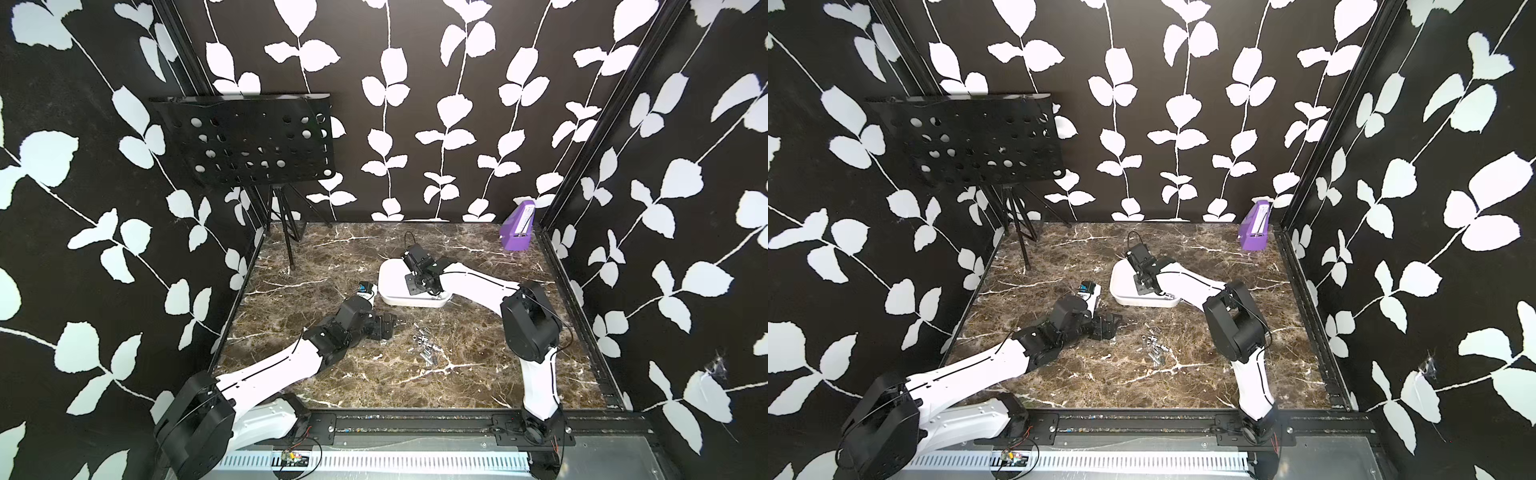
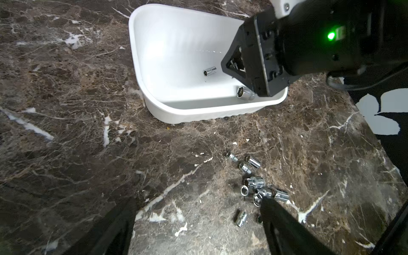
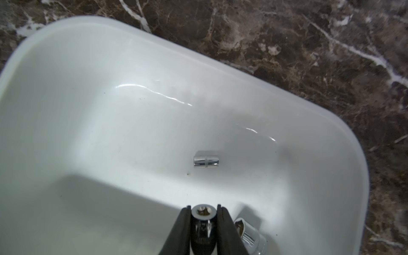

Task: Put the socket on the desktop into the storage box
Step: Pick up the socket head from the center of the board.

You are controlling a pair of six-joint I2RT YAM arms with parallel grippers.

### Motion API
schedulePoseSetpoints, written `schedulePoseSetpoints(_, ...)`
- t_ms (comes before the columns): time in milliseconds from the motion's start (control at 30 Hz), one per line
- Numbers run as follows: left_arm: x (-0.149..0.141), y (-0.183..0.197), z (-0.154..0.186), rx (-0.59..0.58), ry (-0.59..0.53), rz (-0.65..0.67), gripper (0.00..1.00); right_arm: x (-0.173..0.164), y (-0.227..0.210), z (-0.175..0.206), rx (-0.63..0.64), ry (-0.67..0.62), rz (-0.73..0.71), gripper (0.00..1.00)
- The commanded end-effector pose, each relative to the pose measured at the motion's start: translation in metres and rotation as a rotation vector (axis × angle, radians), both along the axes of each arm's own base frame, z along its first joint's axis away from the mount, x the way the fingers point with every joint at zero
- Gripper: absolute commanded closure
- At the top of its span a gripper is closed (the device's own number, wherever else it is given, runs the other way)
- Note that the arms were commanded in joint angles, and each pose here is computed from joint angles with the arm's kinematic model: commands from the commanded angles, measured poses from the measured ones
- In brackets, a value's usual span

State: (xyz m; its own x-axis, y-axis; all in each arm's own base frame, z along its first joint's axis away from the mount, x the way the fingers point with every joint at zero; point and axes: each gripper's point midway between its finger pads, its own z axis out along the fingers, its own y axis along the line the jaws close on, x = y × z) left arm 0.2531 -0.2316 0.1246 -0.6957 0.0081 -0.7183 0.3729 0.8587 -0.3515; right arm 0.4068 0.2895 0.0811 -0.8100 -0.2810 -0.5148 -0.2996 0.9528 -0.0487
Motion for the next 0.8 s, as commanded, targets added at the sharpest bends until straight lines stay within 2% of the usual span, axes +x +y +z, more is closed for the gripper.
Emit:
schedulePoseSetpoints(0, 0.001, 0.001, 0.005, -0.006, -0.013, 0.006, 0.11, 0.003, 0.007, 0.022, 0.103, -0.013, 0.0, 0.69)
schedulePoseSetpoints(200, 0.0, 0.002, 0.005, -0.01, -0.021, 0.004, 0.11, -0.009, 0.001, 0.049, 0.15, -0.043, 0.017, 0.46)
schedulePoseSetpoints(400, -0.001, 0.0, 0.006, -0.024, -0.02, -0.003, 0.11, -0.047, -0.018, 0.081, 0.197, -0.081, 0.079, 0.44)
schedulePoseSetpoints(467, -0.001, -0.001, 0.006, -0.023, -0.019, -0.005, 0.11, -0.071, -0.036, 0.083, 0.204, -0.101, 0.087, 0.43)
schedulePoseSetpoints(633, 0.0, 0.002, 0.009, -0.019, -0.04, -0.002, 0.12, -0.128, -0.067, 0.078, 0.233, -0.162, 0.143, 0.38)
schedulePoseSetpoints(767, 0.002, 0.005, 0.008, -0.002, -0.056, 0.009, 0.11, -0.168, -0.09, 0.053, 0.238, -0.156, 0.162, 0.36)
